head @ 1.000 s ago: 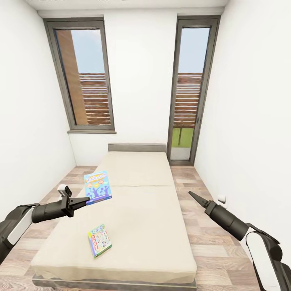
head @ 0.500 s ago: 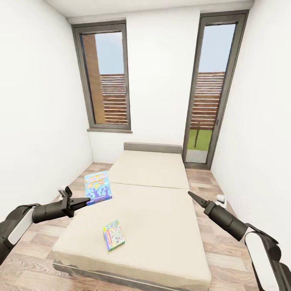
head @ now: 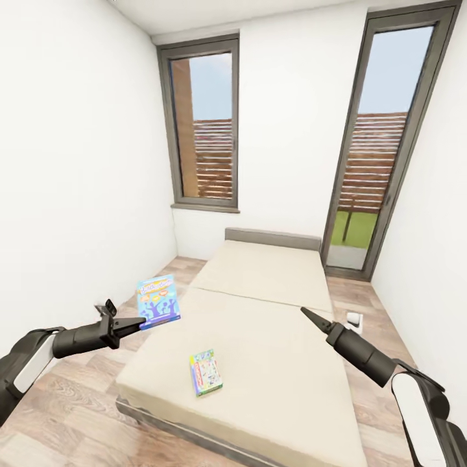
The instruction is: Put all the toys in the child's room - the three board games (two on the bed and one on the table), the two jigsaw puzzles on the table, and the tennis ball on the table - inside the toy box on the table in the child's room.
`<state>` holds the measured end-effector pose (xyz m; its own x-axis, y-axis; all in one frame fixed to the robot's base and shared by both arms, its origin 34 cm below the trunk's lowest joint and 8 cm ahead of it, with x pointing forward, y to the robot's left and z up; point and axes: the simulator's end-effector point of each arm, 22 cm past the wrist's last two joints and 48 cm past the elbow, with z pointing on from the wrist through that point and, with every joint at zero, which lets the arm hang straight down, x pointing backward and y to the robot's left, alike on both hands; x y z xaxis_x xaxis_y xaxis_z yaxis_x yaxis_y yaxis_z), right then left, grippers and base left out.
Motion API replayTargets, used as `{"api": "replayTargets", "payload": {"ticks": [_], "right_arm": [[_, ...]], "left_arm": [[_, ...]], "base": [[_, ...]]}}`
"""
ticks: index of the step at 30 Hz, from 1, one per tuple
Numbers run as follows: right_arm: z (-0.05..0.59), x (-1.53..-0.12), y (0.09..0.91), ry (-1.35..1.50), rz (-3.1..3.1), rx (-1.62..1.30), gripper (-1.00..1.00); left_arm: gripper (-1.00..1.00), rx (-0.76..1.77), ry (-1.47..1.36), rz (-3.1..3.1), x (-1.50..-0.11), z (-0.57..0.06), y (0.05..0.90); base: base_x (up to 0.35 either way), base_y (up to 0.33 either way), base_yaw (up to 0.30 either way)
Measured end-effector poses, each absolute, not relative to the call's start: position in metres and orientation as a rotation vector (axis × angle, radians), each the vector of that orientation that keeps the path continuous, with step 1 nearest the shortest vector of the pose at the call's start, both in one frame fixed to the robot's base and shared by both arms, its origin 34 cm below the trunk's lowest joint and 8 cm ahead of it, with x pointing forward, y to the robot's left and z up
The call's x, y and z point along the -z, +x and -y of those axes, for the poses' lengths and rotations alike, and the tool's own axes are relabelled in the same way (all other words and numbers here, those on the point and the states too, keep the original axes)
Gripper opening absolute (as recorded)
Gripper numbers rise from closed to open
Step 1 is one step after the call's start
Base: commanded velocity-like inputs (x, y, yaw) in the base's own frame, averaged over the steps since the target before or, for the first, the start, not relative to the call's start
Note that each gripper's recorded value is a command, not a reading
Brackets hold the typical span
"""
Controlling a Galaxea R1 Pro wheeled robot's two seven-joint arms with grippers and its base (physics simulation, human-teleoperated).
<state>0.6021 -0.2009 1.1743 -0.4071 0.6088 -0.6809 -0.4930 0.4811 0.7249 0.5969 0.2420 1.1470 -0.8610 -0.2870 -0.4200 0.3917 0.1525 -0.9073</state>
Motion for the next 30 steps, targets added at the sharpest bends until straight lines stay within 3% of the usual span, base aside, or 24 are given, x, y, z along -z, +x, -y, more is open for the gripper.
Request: {"api": "replayTargets", "payload": {"ticks": [30], "right_arm": [[0.2012,-1.1741,0.6023,0.106,-1.585,-1.207,1.0]], "left_arm": [[-1.0,1.746,0.106,-1.946,-1.1428,-0.2402,0.5967]], "base": [[0.0,0.0,0.291]]}}
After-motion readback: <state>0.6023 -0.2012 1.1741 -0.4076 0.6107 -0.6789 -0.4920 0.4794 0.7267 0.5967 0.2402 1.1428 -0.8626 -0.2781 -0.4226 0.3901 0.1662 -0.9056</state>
